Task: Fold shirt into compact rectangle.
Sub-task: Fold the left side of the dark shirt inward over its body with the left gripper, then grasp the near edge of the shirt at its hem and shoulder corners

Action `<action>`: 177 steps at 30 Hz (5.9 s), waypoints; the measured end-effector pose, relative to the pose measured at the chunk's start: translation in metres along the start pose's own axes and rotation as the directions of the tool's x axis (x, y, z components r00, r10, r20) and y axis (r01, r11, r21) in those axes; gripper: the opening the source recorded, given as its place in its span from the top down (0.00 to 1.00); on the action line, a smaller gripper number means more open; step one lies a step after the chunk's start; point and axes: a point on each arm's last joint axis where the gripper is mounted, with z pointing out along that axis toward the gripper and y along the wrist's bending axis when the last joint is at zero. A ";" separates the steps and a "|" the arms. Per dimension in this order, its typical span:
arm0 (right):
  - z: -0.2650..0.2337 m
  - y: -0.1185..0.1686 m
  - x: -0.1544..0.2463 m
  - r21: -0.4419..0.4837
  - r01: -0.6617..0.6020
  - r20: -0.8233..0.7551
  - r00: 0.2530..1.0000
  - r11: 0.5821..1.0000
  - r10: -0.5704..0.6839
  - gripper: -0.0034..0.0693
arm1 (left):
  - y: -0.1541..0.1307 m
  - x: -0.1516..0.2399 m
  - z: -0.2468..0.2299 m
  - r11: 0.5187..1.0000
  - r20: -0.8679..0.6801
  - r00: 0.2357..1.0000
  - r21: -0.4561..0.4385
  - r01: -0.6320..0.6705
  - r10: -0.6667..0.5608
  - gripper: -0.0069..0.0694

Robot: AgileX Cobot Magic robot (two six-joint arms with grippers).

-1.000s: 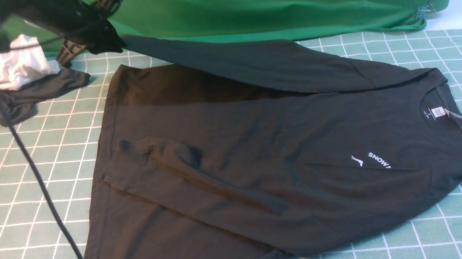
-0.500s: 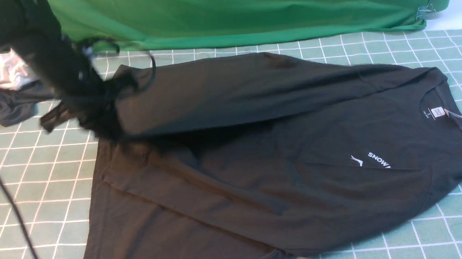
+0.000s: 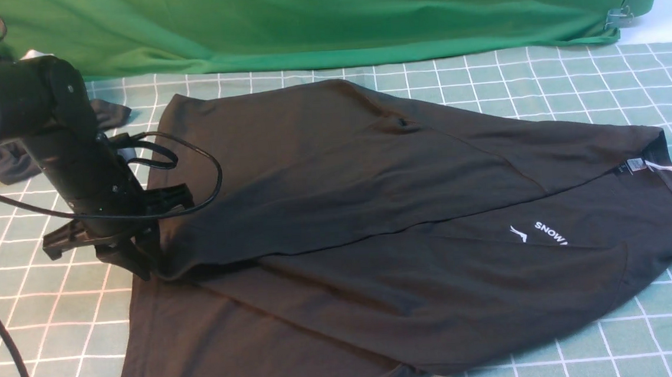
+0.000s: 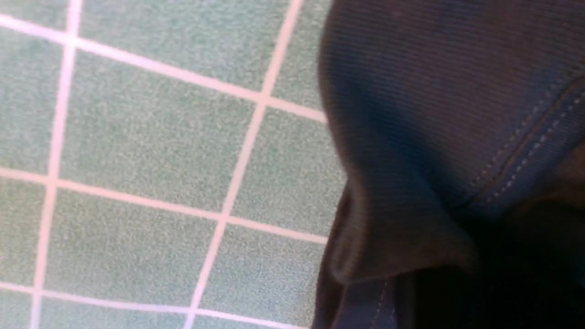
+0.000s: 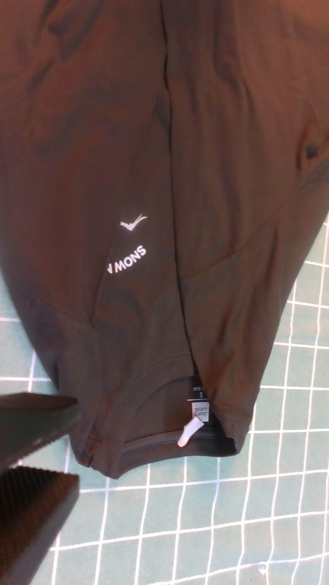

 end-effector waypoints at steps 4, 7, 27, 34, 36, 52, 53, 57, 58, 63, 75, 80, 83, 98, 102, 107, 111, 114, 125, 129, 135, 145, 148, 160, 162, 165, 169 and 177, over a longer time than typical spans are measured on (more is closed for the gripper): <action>0.000 0.000 0.000 0.000 0.000 0.000 1.000 1.000 0.000 0.72 | 0.001 0.002 -0.009 0.999 -0.045 0.999 -0.031 -0.015 0.014 0.53; 0.000 0.000 0.000 0.000 0.000 -0.001 1.000 1.000 0.000 0.72 | 0.002 0.001 -0.027 0.996 -0.024 0.999 -0.069 -0.049 0.047 0.37; 0.000 0.000 0.001 -0.002 0.000 -0.014 1.000 1.000 0.000 0.70 | 0.037 0.154 0.010 0.993 -0.179 0.982 -0.089 -0.080 0.063 0.30; 0.000 0.000 0.001 -0.002 0.000 -0.014 1.000 1.000 0.000 0.70 | 0.026 0.153 0.019 0.994 -0.127 0.988 -0.063 -0.094 0.086 0.37; 0.000 0.000 0.001 -0.002 0.000 -0.012 1.000 1.000 0.000 0.69 | 0.025 0.151 0.022 0.994 -0.125 0.989 -0.059 -0.090 0.082 0.38; 0.000 0.000 0.000 0.000 0.000 -0.002 1.000 1.000 0.000 0.67 | 0.023 0.148 0.025 0.995 -0.098 0.991 -0.044 -0.090 0.085 0.89; 0.000 0.000 0.000 0.000 0.000 -0.003 1.000 1.000 0.000 0.67 | 0.022 0.148 0.023 0.995 -0.090 0.992 -0.041 -0.092 0.088 0.89; 0.000 0.000 0.000 -0.005 -0.006 -0.001 1.000 1.000 0.006 0.66 | 0.019 0.147 -0.001 0.992 -0.007 0.993 -0.025 -0.121 0.120 0.89; 0.000 0.001 0.000 -0.012 -0.008 -0.001 1.000 1.000 0.008 0.66 | 0.018 0.145 -0.008 0.991 0.020 0.991 -0.024 -0.131 0.132 0.89; 0.018 0.014 0.006 -0.126 0.092 -0.097 0.990 0.988 -0.105 0.65 | 0.018 0.145 -0.033 0.985 0.080 0.982 -0.042 -0.168 0.171 0.89; 0.122 0.123 0.065 -0.489 0.597 -0.237 0.611 0.636 -0.755 0.37 | 0.019 0.146 -0.034 0.979 0.073 0.977 -0.052 -0.196 0.200 0.89; 0.147 0.148 0.095 -0.508 0.717 -0.266 0.396 0.477 -0.879 0.32 | 0.018 0.145 -0.034 0.978 0.080 0.975 -0.053 -0.203 0.207 0.89; 0.161 0.149 0.107 -0.507 0.733 -0.313 0.334 0.453 -0.889 0.31 | 0.018 0.145 -0.034 0.977 0.081 0.974 -0.053 -0.206 0.210 0.89; 0.180 0.147 0.107 -0.392 0.797 -0.364 0.324 0.459 -0.873 0.31 | 0.018 0.145 -0.034 0.972 0.083 0.969 -0.055 -0.228 0.232 0.89; 0.181 0.148 0.107 -0.391 0.800 -0.354 0.325 0.454 -0.877 0.37 | 0.018 0.145 -0.034 0.972 0.083 0.969 -0.055 -0.228 0.232 0.89; 0.183 0.150 0.108 -0.395 0.799 -0.339 0.331 0.452 -0.881 0.64 | 0.018 0.145 -0.034 0.972 0.083 0.969 -0.055 -0.229 0.233 0.89; 0.183 0.149 0.108 -0.395 0.799 -0.344 0.329 0.453 -0.880 0.86 | 0.018 0.144 -0.035 0.967 0.085 0.964 -0.059 -0.248 0.253 0.89; 0.180 0.147 0.108 -0.396 0.792 -0.369 0.327 0.465 -0.870 0.91 | 0.017 0.142 -0.039 0.965 0.097 0.960 -0.060 -0.256 0.261 0.89; 0.140 0.132 0.136 -0.463 0.630 -0.514 0.382 0.624 -0.768 0.91 | 0.023 0.164 -0.047 0.956 0.030 0.957 -0.068 -0.284 0.287 0.89; 0.133 0.126 0.143 -0.469 0.602 -0.543 0.381 0.646 -0.749 0.91 | 0.028 0.171 -0.041 0.955 -0.008 0.958 -0.076 -0.285 0.285 0.89; 0.130 0.129 0.135 -0.463 0.598 -0.544 0.390 0.654 -0.743 0.91 | 0.027 0.171 -0.047 0.958 0.020 0.959 -0.071 -0.279 0.281 0.89; 0.129 0.142 0.111 -0.448 0.601 -0.511 0.436 0.662 -0.741 0.91 | 0.026 0.181 -0.040 0.973 -0.043 0.972 -0.007 -0.230 0.230 0.89; 0.129 0.142 0.110 -0.448 0.601 -0.510 0.437 0.662 -0.741 0.91 | 0.032 0.190 -0.026 0.980 -0.086 0.976 -0.012 -0.200 0.198 0.86; 0.130 0.143 0.110 -0.450 0.603 -0.498 0.444 0.659 -0.745 0.91 | 0.043 0.198 0.003 0.995 -0.033 0.995 -0.026 -0.091 0.090 0.34; 0.130 0.143 0.110 -0.450 0.603 -0.497 0.444 0.659 -0.745 0.91 | 0.042 0.198 0.003 0.996 -0.025 0.996 -0.015 -0.085 0.084 0.30; 0.130 0.143 0.110 -0.450 0.603 -0.496 0.445 0.659 -0.745 0.91 | 0.041 0.197 0.006 0.997 -0.038 0.997 -0.009 -0.074 0.074 0.25; 0.130 0.144 0.110 -0.449 0.603 -0.492 0.449 0.659 -0.746 0.91 | 0.040 0.193 0.013 0.997 -0.057 0.996 -0.020 -0.068 0.067 0.26; 0.131 0.145 0.109 -0.449 0.603 -0.480 0.459 0.659 -0.747 0.91 | 0.039 0.184 0.028 0.998 -0.100 0.994 -0.044 -0.054 0.050 0.36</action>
